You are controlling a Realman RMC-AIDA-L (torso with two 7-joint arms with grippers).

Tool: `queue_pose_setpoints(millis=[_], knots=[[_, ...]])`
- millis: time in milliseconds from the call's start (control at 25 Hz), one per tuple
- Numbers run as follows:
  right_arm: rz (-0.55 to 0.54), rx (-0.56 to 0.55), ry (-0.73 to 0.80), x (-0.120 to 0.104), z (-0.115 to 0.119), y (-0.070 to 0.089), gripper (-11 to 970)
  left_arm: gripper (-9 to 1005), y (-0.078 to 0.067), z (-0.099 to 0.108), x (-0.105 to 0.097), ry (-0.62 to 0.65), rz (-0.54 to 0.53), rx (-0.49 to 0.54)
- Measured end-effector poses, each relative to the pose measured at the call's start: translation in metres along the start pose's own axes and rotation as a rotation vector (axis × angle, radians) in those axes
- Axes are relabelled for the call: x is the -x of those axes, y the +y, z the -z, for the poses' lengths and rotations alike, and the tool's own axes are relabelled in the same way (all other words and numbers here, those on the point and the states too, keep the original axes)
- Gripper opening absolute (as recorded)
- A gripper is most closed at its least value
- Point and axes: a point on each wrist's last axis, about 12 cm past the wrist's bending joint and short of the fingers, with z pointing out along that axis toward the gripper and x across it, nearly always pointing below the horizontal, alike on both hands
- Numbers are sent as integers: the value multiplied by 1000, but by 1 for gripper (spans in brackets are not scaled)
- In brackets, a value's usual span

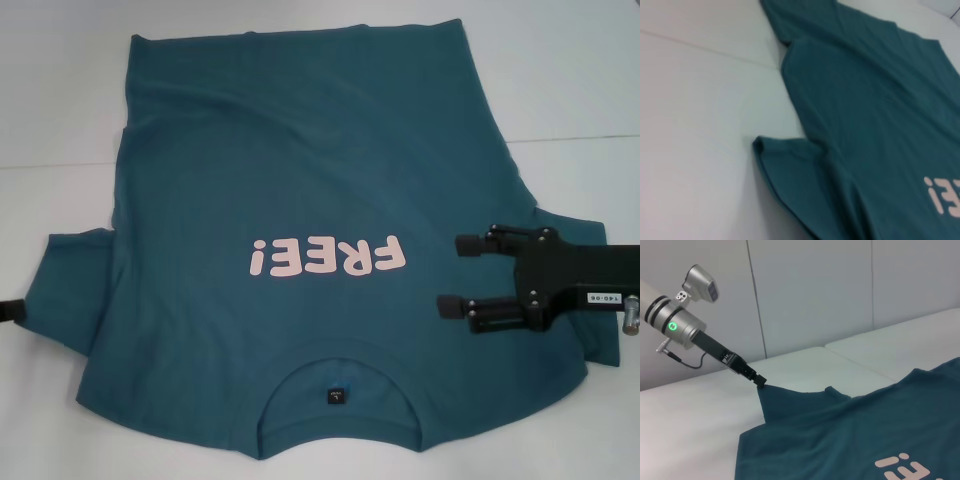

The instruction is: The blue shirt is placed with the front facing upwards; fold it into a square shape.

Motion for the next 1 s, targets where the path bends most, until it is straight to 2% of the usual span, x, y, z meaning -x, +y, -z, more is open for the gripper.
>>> queue_pose_setpoints(millis=[280,520,1000], knots=[[-6,-11,-19,0,4,-1,945,15,-4,18,12,-49,-22,-21],[-12,-24,-29,0,7,-2,945,15,-8,25,23,-66,-51,-28],[-17,-39,-40,0,11,-3,945,16,-30,31,52,-105,-93,-136]])
